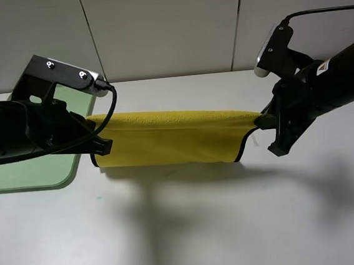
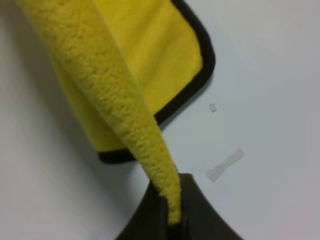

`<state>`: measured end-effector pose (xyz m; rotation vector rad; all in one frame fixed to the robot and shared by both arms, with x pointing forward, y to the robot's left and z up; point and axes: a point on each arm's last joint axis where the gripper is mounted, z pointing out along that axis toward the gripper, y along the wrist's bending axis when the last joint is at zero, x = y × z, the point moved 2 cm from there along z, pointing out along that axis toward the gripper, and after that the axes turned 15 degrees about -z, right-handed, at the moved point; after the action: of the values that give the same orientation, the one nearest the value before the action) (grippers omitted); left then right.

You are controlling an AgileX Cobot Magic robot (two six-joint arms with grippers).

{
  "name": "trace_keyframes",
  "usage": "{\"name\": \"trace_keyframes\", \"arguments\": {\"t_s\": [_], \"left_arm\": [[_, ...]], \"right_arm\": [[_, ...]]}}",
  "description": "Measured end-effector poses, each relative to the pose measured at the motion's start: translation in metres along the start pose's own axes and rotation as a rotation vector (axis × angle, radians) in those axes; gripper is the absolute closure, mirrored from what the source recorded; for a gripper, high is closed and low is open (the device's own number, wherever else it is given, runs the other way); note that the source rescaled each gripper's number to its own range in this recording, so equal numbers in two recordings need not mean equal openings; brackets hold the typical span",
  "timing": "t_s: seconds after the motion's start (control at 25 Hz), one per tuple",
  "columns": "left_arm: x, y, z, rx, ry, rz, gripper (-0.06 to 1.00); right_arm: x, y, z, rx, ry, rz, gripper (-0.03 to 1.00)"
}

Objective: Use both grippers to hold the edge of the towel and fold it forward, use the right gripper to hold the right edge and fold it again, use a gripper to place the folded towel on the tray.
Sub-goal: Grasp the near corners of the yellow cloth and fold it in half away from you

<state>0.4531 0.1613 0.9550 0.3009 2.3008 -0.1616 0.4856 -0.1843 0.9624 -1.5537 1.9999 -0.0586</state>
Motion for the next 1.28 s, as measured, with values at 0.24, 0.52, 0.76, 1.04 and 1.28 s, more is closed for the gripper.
{"name": "trace_keyframes", "arguments": {"t_s": [0.24, 0.52, 0.76, 1.04, 1.28], "left_arm": [[0.011, -0.003, 0.032, -0.044, 0.103, 0.028, 0.94], [-0.001, -0.011, 0.054, -0.071, 0.111, 0.041, 0.94], [-0.004, -0.011, 0.055, -0.077, 0.105, 0.043, 0.94], [-0.004, -0.006, 0.055, -0.123, 0.101, 0.047, 0.94], [-0.004, -0.006, 0.055, -0.123, 0.101, 0.042, 0.94]], "right_arm": [[-0.005, -0.009, 0.015, -0.008, 0.008, 0.018, 0.97], [-0.004, -0.014, 0.032, 0.004, 0.021, 0.024, 0.97], [0.002, -0.014, 0.050, 0.006, 0.042, 0.029, 0.97], [0.002, -0.018, 0.059, 0.046, 0.034, 0.059, 0.97], [0.005, -0.017, 0.067, 0.050, 0.042, 0.075, 0.97]]}}
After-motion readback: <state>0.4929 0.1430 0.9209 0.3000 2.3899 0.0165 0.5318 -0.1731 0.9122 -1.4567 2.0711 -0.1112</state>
